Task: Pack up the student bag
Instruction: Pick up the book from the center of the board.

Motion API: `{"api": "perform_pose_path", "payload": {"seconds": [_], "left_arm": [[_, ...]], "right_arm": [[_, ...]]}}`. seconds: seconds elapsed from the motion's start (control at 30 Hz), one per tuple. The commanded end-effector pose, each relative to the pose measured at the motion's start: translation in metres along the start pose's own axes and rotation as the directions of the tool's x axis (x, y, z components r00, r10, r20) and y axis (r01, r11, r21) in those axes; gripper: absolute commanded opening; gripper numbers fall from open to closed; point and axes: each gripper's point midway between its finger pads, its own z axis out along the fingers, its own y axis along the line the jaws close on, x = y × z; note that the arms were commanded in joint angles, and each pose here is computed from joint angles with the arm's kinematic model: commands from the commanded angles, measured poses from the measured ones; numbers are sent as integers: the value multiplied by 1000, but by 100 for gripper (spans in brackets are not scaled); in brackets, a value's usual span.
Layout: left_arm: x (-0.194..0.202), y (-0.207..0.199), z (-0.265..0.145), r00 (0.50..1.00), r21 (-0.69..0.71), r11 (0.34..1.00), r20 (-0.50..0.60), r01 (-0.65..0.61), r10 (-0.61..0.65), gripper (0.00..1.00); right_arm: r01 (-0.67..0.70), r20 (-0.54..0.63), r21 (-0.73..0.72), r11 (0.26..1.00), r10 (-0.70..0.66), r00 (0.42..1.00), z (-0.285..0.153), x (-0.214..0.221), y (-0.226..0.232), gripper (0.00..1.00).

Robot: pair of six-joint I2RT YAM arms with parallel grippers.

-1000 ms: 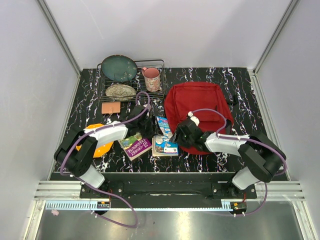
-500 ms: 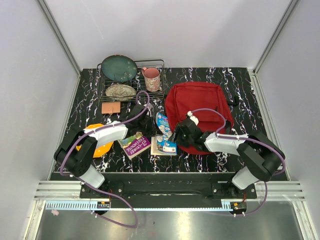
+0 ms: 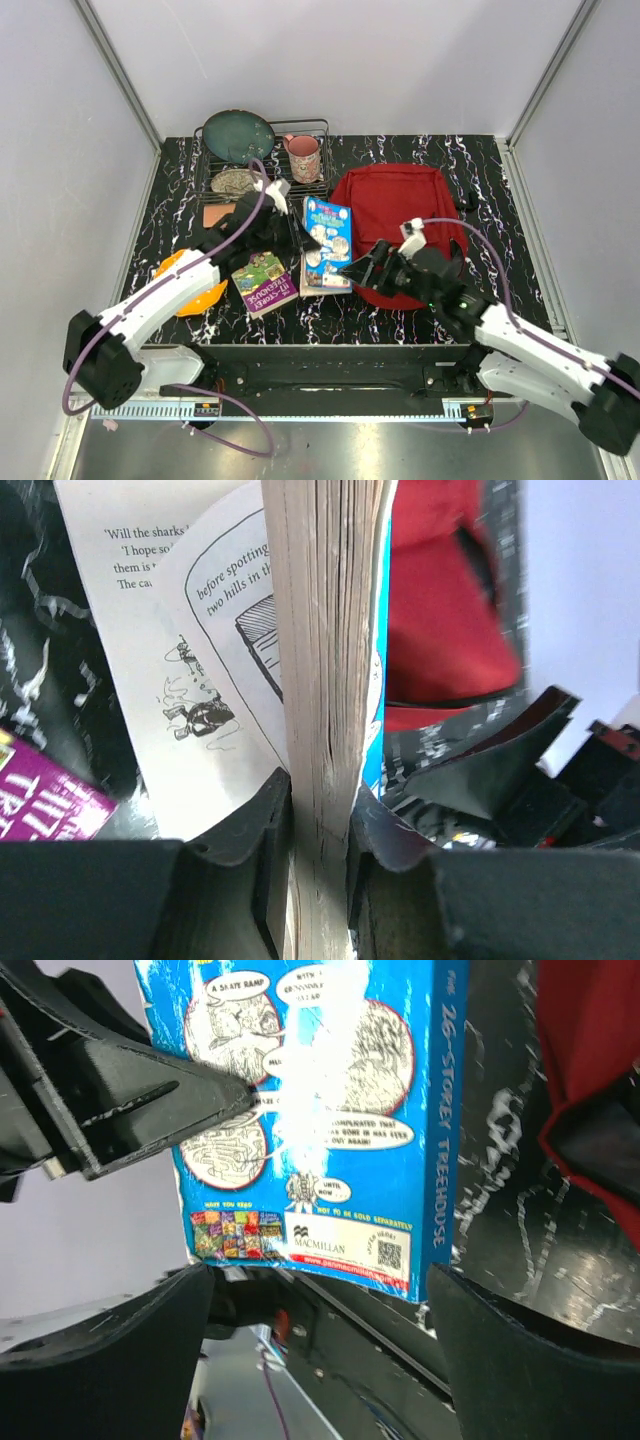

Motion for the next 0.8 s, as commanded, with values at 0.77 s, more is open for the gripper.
{"api": "perform_pose_path", "payload": {"seconds": [0.77], "left_arm": [[-12,-137,-101,984,608,775,72,-171,160,0]], "right_arm": [[94,186,-275,957,-43,982,-39,-52,96,89]]}}
